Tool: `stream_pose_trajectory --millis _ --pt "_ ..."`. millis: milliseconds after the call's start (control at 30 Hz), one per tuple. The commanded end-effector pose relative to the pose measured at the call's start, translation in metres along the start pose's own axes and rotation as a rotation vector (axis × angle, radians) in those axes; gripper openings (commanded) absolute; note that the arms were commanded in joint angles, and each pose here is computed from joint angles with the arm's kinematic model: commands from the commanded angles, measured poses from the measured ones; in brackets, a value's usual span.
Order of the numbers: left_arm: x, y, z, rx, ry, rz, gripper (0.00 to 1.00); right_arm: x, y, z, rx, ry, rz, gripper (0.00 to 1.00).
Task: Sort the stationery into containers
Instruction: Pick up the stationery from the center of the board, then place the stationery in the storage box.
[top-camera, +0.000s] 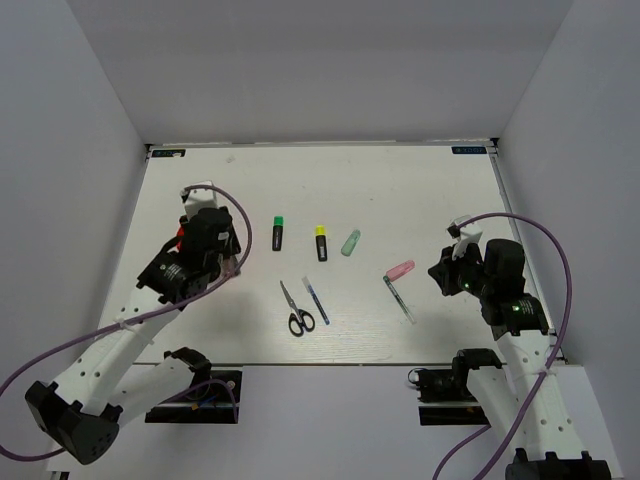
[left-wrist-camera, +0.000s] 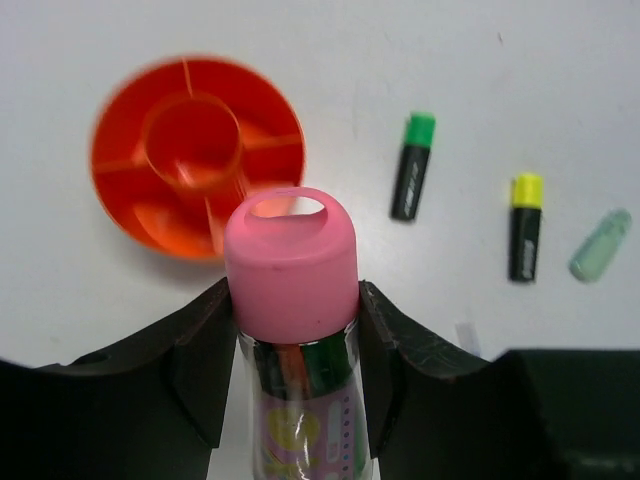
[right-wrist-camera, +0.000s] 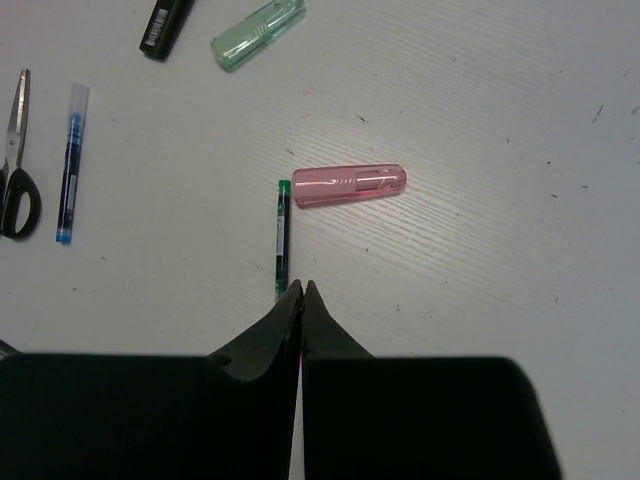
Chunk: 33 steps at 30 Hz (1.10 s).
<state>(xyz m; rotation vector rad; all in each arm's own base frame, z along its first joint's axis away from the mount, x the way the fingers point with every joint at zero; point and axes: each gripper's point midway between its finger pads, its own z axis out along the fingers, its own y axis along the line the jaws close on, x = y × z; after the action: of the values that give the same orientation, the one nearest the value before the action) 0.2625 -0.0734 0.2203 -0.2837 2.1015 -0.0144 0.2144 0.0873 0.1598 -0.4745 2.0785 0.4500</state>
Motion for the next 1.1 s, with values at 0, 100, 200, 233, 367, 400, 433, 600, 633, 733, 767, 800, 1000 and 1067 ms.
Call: stream_pose_trajectory --millis 0,100,200,233,367,400,433,600,633,733,767,800,1000,1067 --pt "-0.048 0.016 0.003 -0.125 -0.167 0.155 0.00 -0.016 0.004 -0.004 -0.014 -0.051 -0.019 0.00" --pt "-0.079 0.022 0.004 -0.198 -0.273 0.190 0.00 -0.016 0.005 -0.004 -0.020 -0.050 -0.018 0.00" --pt "-0.108 0.030 0.006 -0.316 -0.367 0.227 0.00 -0.014 0.007 -0.003 -0.036 -0.045 -0.017 0.00" --pt "-0.114 0.026 0.015 -0.335 -0.386 0.228 0.00 -0.013 0.009 -0.002 -0.044 -0.043 -0.015 0.00" --pt "-0.127 0.032 0.033 -0.417 -0.409 0.303 0.00 -0.010 0.011 0.000 -0.059 -0.029 -0.010 0.00" --pt "-0.125 0.034 0.038 -0.422 -0.405 0.310 0.00 -0.009 0.011 0.000 -0.061 -0.025 -0.006 0.00" --pt "-0.127 0.032 0.043 -0.423 -0.417 0.292 0.00 -0.010 0.011 0.000 -0.062 -0.027 -0.007 0.00" --pt "-0.114 0.055 0.074 -0.453 -0.379 0.232 0.00 -0.008 0.013 0.002 -0.079 -0.014 0.000 0.00" --pt "-0.108 0.058 0.081 -0.448 -0.369 0.201 0.00 -0.007 0.013 0.003 -0.082 -0.010 0.004 0.00" --pt "-0.103 0.064 0.094 -0.438 -0.368 0.139 0.00 -0.006 0.014 0.004 -0.087 -0.003 0.009 0.00" --pt "-0.101 0.064 0.097 -0.432 -0.367 0.134 0.00 -0.005 0.014 0.004 -0.087 -0.002 0.006 0.00" --pt "-0.101 0.067 0.100 -0.427 -0.368 0.128 0.00 -0.005 0.014 0.004 -0.089 0.001 0.008 0.00" --pt "-0.089 0.066 0.118 -0.387 -0.362 0.120 0.00 -0.003 0.014 0.006 -0.095 0.013 0.012 0.00" --pt "-0.089 0.066 0.122 -0.379 -0.364 0.132 0.00 -0.002 0.014 0.007 -0.097 0.017 0.013 0.00"
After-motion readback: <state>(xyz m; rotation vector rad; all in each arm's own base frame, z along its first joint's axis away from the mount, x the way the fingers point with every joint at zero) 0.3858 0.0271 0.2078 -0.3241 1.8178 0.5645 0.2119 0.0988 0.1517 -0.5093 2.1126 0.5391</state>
